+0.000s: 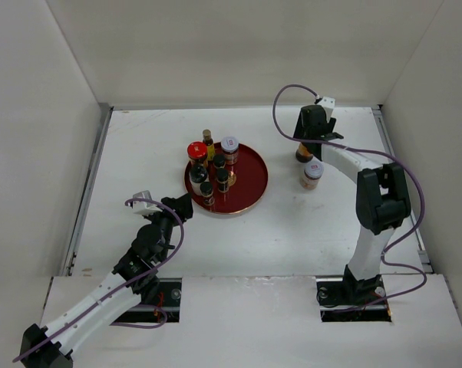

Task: Organize the condiment bottles

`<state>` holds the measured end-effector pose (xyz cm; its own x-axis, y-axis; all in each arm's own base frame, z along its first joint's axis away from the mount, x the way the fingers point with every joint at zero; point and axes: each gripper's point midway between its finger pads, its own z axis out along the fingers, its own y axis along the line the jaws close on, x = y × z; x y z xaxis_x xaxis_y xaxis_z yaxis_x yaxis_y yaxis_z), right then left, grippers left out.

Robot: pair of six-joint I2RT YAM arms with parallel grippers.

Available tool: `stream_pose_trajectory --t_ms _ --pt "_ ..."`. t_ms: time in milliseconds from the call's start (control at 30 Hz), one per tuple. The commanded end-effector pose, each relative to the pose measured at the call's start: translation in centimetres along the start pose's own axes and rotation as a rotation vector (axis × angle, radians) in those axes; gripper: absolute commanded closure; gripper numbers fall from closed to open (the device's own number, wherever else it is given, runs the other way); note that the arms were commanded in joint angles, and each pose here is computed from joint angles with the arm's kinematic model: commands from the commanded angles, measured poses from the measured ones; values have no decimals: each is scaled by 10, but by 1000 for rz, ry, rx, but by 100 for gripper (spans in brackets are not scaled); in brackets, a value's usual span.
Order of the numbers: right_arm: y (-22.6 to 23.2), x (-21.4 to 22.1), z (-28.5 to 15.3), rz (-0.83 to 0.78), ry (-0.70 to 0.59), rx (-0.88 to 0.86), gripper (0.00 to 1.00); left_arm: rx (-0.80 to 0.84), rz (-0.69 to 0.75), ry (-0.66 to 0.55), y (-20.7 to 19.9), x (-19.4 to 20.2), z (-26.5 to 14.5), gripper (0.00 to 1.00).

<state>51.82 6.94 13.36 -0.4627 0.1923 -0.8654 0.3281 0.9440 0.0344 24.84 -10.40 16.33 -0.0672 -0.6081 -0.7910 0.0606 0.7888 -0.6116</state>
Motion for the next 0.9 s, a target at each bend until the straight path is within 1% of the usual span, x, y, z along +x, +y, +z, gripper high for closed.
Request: stream_pose_trajectory --t_ms 0,167,267,333,433,667,867 --pt "11 -28 -14 83 -56 -66 53 34 -29 -35 -10 -11 0 38" --pt "19 -76 -50 134 -160 -135 55 35 -29 -37 -11 -11 0 38" --pt "39 -92 -76 116 -195 -194 55 42 -29 -35 -13 -13 0 38" --pt "51 -94 -89 98 -209 -220 55 36 -30 -40 -11 -13 0 38" --pt "72 -88 -106 76 -208 -269 55 40 -30 -38 -12 -14 0 38" --pt "140 -61 -141 42 -188 -414 55 36 -27 -35 -11 -12 1 38" --pt "189 -36 -143 5 -155 -471 55 34 -27 -39 -10 -12 1 38"
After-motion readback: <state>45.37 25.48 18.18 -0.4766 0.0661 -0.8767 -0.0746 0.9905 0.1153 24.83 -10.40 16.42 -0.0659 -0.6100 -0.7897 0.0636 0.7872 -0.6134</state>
